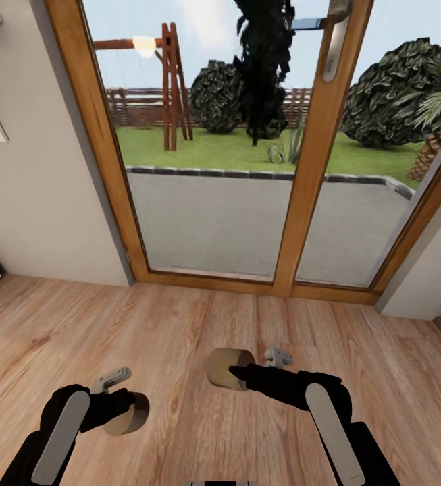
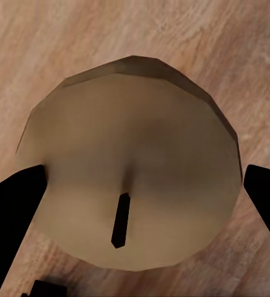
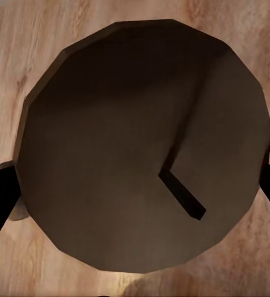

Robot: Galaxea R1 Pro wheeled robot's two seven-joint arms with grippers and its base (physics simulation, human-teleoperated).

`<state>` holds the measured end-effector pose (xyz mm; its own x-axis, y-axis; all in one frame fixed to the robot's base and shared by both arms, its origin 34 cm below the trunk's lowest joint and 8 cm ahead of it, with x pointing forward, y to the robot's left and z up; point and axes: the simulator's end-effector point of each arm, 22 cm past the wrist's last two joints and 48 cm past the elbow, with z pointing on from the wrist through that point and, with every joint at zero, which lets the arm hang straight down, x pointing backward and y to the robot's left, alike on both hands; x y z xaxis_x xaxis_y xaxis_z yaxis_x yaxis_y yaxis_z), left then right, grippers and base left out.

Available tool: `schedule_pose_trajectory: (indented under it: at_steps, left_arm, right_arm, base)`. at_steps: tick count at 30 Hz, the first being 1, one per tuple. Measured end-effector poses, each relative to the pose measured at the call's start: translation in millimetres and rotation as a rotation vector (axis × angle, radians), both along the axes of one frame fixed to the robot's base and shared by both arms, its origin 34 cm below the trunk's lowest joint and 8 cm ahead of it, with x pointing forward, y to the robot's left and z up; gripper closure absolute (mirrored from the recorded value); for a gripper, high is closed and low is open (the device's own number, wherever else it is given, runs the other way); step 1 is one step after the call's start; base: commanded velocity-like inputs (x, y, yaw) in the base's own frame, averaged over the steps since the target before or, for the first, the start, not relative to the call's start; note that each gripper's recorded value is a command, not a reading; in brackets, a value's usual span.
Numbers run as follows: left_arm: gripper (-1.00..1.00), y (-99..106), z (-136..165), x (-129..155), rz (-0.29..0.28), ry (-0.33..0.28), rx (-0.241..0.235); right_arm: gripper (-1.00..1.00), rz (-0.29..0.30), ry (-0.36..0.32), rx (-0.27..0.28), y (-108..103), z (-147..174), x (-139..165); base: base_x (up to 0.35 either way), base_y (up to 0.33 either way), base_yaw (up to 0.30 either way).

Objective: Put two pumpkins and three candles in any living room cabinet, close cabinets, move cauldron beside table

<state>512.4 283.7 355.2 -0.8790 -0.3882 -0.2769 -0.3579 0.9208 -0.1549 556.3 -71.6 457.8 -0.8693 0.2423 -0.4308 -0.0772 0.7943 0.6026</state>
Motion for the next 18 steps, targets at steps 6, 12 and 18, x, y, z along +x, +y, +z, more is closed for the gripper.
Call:
schedule_pose_trajectory:
  at_steps: [6, 12, 18]
  left_arm:
    - [1.00, 1.5, 11.3, 3.5, 0.000, -0.024, 0.004]
    - [1.00, 1.0, 23.7, 7.2, 0.000, -0.037, 0.002]
    - [1.00, 1.8, 37.2, 10.8, 0.000, -0.036, 0.005]
  right_arm:
    - [1.00, -0.003, -0.022, 0.006, -0.6, 12.3, 1.2]
    - [1.00, -0.003, -0.031, 0.005, -1.2, 24.4, 3.2]
    - [1.00, -0.004, -0.028, 0.005, -1.6, 36.7, 6.6]
  base:
    - [0.000, 0.000, 0.000]
    - [0.000, 0.000, 0.000]
    - [0.000, 0.000, 0.000]
